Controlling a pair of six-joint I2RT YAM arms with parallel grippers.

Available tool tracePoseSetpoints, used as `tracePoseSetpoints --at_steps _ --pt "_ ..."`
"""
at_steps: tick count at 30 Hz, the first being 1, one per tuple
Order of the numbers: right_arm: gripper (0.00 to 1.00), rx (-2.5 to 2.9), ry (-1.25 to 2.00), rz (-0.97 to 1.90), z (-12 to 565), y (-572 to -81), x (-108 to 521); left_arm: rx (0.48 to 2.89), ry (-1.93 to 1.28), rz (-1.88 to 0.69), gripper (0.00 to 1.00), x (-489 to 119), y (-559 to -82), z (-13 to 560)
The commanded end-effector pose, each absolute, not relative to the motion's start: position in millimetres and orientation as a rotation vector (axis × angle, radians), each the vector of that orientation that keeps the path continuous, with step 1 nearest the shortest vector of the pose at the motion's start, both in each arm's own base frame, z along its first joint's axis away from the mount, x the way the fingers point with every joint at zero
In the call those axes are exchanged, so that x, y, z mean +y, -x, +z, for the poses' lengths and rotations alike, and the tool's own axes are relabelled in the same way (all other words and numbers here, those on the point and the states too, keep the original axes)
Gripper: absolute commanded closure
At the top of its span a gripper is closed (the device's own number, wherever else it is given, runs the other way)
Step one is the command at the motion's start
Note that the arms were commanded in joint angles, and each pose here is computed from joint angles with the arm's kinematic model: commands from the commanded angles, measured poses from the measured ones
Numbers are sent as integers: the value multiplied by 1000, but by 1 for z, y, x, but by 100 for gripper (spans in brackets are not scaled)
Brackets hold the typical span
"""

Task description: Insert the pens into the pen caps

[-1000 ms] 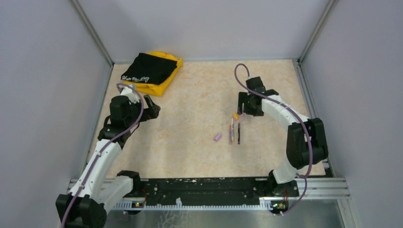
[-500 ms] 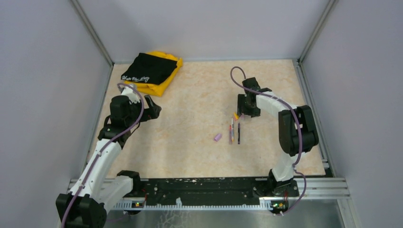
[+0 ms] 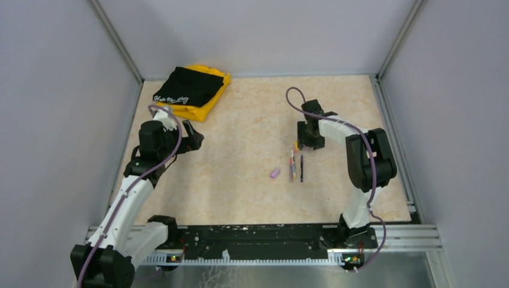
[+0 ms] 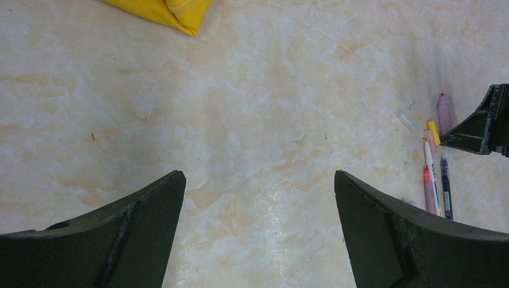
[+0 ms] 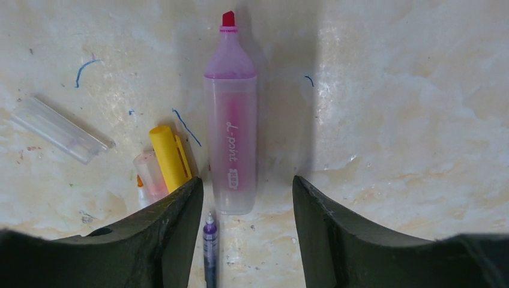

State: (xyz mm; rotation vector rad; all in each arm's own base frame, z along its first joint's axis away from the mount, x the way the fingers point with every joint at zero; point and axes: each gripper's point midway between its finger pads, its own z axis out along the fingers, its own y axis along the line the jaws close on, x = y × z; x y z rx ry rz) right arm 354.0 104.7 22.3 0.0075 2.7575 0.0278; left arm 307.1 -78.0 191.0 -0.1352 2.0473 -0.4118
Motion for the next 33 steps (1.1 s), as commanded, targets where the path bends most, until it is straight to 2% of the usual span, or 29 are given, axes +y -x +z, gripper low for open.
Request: tracePoseSetpoints --at_steps 1,8,15,21,25,33 --pt "44 2696 19 21 32 -375 113 2004 119 -420 1 -78 -313 204" --pt "55 2715 28 -50 25 -371 107 2006 121 -420 1 -78 -313 203" --pt "70 2718 42 3 24 -360 111 2011 130 -422 1 -78 -313 202" --pt "78 2646 23 19 42 -353 107 2019 171 -478 1 -81 -317 201" --pt "80 2537 8 91 69 -354 111 1993 134 -588 1 -96 -316 209" --pt "78 2180 42 468 152 -336 150 1892 33 -850 1 -147 -309 258"
